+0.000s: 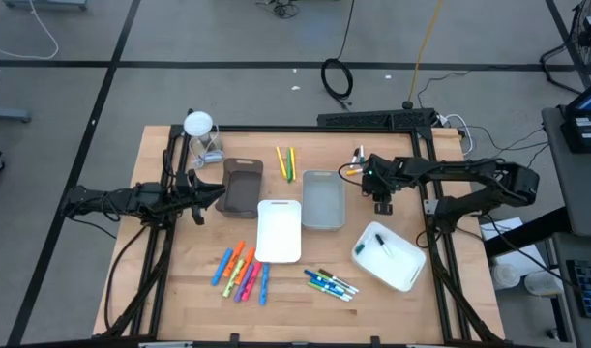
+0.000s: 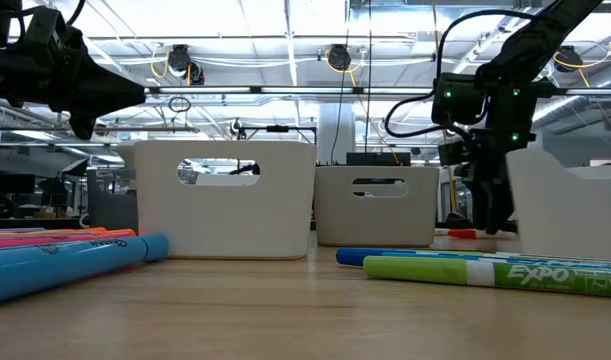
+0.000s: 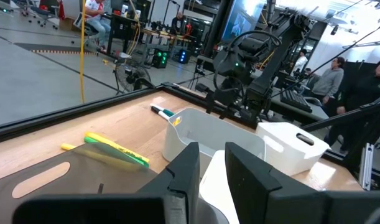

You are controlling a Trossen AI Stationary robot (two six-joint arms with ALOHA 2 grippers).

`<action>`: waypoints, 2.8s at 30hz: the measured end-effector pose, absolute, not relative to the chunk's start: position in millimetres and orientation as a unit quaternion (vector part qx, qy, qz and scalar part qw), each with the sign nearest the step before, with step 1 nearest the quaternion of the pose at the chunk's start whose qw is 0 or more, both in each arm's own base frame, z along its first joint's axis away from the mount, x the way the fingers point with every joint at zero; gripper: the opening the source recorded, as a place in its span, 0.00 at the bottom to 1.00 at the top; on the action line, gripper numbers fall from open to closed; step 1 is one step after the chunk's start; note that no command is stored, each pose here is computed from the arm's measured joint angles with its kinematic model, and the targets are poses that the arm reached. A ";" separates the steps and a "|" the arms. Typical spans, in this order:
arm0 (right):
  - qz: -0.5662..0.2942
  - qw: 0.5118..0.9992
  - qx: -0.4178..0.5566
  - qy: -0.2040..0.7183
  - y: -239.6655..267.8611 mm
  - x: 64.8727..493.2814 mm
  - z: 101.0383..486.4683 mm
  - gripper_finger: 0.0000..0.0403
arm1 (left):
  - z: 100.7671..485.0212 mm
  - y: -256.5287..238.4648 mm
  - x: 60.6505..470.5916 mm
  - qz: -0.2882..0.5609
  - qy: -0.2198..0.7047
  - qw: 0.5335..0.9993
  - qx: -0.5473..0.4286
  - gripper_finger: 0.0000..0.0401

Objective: Pick & Place Markers
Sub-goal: Put the orange mini marker into the right white bin

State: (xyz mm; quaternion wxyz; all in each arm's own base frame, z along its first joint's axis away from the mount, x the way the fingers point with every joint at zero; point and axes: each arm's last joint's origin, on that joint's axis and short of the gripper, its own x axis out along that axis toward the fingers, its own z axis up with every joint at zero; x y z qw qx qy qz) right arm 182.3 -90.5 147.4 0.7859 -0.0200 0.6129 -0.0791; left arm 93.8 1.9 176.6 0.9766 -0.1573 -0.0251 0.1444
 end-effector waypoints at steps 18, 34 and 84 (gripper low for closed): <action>-0.115 0.763 0.027 0.635 -92.0 184.1 137.6 0.06 | 176.6 1.9 93.8 0.144 -0.025 0.977 -0.157 0.20; -0.179 0.808 0.028 0.560 -90.0 185.5 187.2 0.04 | 176.5 1.8 93.8 0.144 -0.025 0.977 -0.157 0.20; 0.021 0.732 0.322 0.600 58.1 171.4 184.0 0.24 | 176.5 1.8 93.8 0.144 -0.025 0.977 -0.157 0.20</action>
